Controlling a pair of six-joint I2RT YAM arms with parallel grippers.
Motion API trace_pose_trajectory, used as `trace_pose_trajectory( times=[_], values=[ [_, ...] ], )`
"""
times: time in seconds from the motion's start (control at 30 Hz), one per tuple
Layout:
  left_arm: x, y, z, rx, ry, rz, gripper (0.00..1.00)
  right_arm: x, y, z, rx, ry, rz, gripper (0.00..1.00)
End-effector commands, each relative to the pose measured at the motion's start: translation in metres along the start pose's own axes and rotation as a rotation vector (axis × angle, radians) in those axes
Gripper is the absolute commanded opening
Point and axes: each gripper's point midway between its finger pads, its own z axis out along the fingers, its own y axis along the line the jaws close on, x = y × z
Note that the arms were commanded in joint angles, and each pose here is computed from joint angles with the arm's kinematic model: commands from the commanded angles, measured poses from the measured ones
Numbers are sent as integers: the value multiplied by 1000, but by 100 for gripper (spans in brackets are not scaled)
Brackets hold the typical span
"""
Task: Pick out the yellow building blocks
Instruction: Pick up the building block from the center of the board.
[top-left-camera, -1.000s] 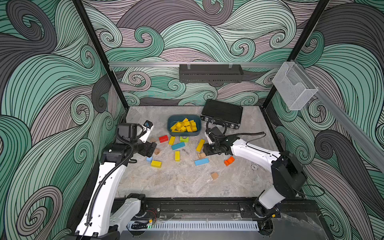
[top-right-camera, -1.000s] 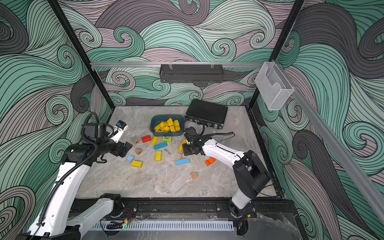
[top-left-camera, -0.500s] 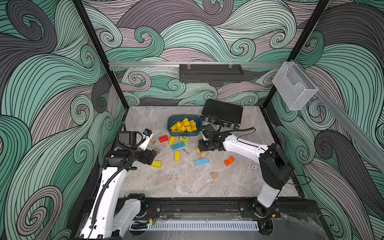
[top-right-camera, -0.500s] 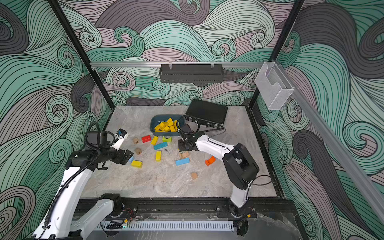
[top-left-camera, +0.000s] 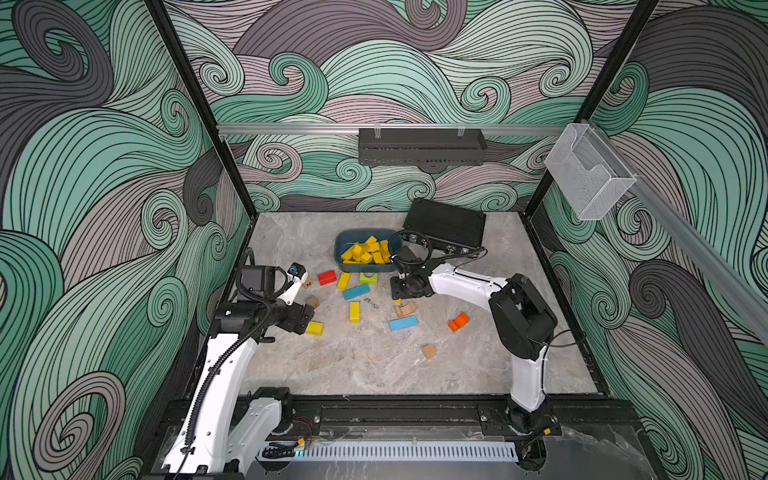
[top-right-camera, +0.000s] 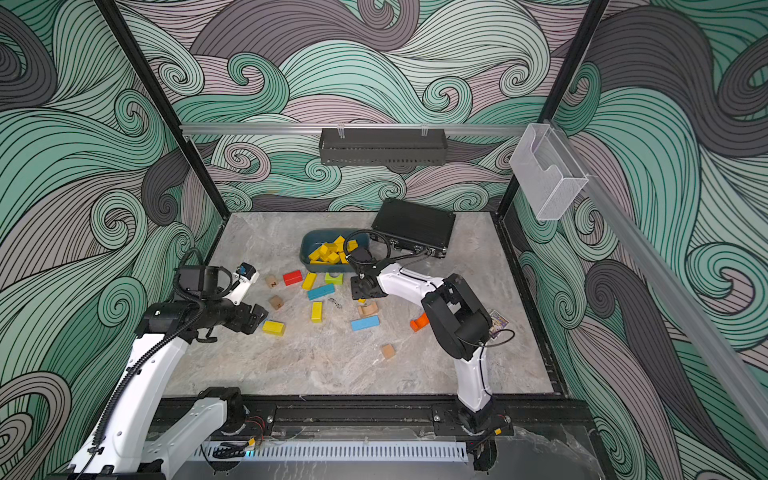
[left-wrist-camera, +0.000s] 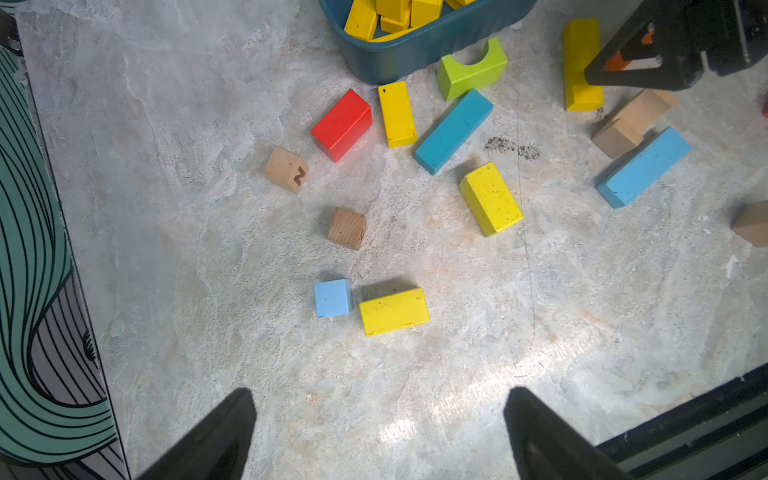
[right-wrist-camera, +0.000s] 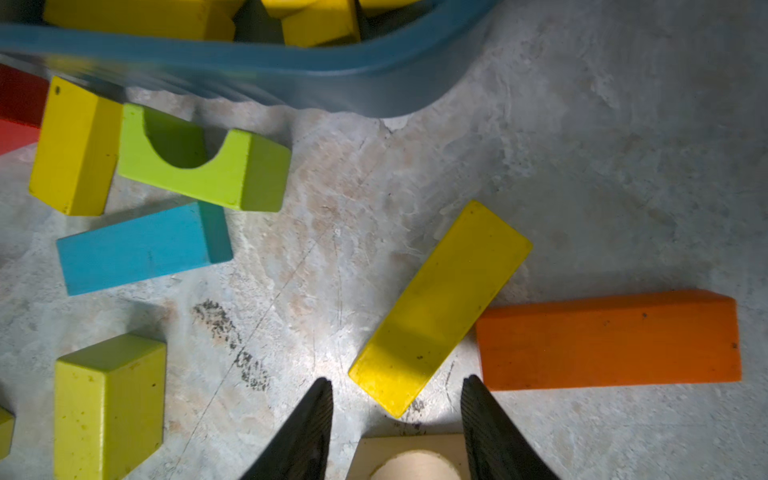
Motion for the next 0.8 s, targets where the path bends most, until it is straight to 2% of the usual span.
trace_pose_trajectory(
  times=[0.0,0.77],
  values=[
    [3,-2,-4,6,1,-15,95,-6,1,3,24,-8,21,52],
    [10,-7,3,34,18,-14,95,-1,-7,32,88,34,16,53]
  ],
)
